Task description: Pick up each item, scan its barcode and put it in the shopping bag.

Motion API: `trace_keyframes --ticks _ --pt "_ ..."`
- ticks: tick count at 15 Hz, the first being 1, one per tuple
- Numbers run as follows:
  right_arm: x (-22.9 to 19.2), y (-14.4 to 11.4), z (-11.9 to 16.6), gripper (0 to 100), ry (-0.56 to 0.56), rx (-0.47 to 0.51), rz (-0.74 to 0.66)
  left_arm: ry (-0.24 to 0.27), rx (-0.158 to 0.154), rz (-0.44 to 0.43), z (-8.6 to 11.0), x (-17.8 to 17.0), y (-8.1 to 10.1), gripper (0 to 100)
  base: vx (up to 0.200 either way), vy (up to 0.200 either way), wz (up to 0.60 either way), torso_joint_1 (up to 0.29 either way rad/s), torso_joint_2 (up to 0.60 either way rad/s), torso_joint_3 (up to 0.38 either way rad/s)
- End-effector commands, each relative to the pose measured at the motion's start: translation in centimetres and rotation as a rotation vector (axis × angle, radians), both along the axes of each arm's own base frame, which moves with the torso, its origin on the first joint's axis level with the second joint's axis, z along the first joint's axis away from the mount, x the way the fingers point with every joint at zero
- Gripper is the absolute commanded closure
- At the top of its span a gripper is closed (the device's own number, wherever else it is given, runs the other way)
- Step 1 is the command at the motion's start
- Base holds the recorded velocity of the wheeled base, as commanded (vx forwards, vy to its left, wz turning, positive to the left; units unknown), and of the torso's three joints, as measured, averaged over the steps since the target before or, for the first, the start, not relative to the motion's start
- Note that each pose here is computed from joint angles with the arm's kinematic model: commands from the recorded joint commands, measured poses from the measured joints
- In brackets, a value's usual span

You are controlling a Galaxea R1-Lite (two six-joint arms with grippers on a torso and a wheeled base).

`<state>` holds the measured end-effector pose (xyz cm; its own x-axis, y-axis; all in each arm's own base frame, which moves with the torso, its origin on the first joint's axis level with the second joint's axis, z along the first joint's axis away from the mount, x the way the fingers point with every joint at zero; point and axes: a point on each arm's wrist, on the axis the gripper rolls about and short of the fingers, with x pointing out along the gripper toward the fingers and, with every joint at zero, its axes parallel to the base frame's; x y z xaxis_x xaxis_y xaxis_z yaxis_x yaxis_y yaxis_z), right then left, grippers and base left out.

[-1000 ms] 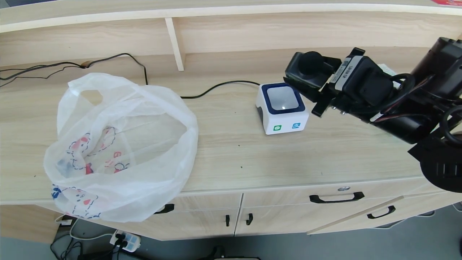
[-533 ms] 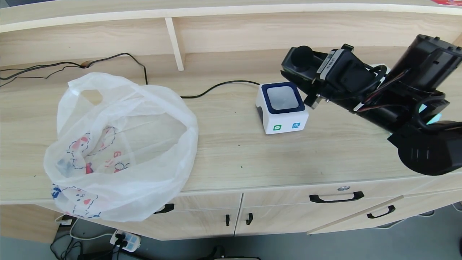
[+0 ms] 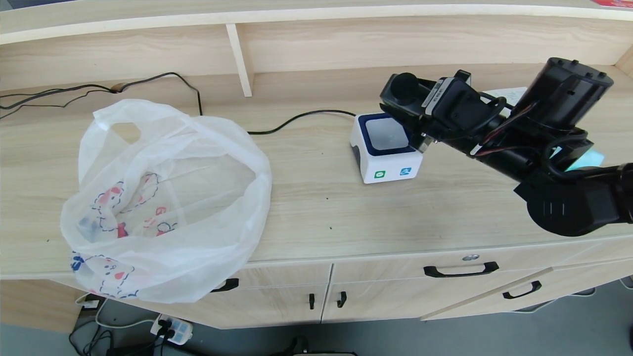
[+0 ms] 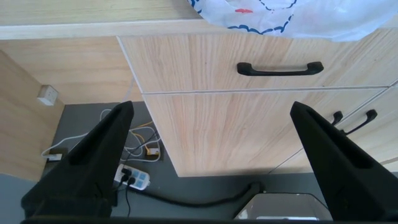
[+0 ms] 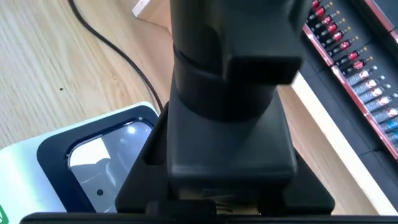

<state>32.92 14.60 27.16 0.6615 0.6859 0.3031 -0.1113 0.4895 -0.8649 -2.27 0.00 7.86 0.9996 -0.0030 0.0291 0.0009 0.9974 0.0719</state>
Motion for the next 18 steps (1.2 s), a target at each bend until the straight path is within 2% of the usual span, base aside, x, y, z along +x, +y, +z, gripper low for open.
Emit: trace_keyframes --ticks 1,4,5,6,8,9,11,12,14,16,18 --pt "0.1 0.0 -0.1 100 0.006 0.005 0.000 0.000 0.000 0.000 0.0 0.0 0.0 0 0.000 0.000 0.00 0.000 0.00 0.000" --pt "-1.4 0.5 1.1 100 0.010 0.055 -0.001 0.002 -0.004 0.000 0.0 0.0 0.0 0 0.000 0.000 0.00 0.000 0.00 0.000" --pt "-2.6 1.5 1.0 100 0.053 0.093 0.038 0.002 -0.003 0.000 0.0 0.0 0.0 0 0.000 0.000 0.00 0.000 0.00 0.000" --pt "-4.1 2.6 0.9 100 0.086 0.142 0.099 0.002 -0.003 0.000 0.0 0.0 0.0 0 0.000 0.000 0.00 0.000 0.00 0.000" --pt "-7.6 3.3 0.2 100 0.118 0.307 0.133 0.002 -0.007 0.000 0.0 0.0 0.0 0 0.000 0.000 0.00 0.000 0.00 0.000" --pt "-9.7 3.0 -0.5 100 0.169 0.377 0.136 0.006 -0.009 0.000 -0.1 0.0 0.0 0 0.000 0.000 0.00 0.000 0.00 0.000" --pt "-12.9 0.5 -1.8 100 0.256 0.411 0.106 0.008 -0.007 0.000 -0.1 0.0 0.0 0 -0.100 0.000 0.00 -0.001 0.00 0.001" --pt "-13.6 -0.5 -2.5 100 0.289 0.422 0.086 0.009 -0.017 0.000 -0.1 0.0 0.0 0 -0.200 0.000 0.00 0.002 0.00 0.002" --pt "-14.5 -1.6 -3.4 100 0.330 0.458 0.046 0.009 -0.038 -0.001 -0.1 0.0 0.0 0 -0.100 0.000 0.00 0.004 0.01 -0.009" --pt "-14.4 -1.8 -3.3 100 0.369 0.527 0.036 0.009 -0.040 -0.001 -0.1 0.0 0.0 0 0.000 0.000 0.00 0.000 0.00 0.000" --pt "-13.8 -2.7 -3.2 100 0.367 0.560 -0.006 0.011 -0.040 -0.001 -0.1 0.0 0.0 0 0.000 0.200 0.00 -0.007 -0.01 0.010"
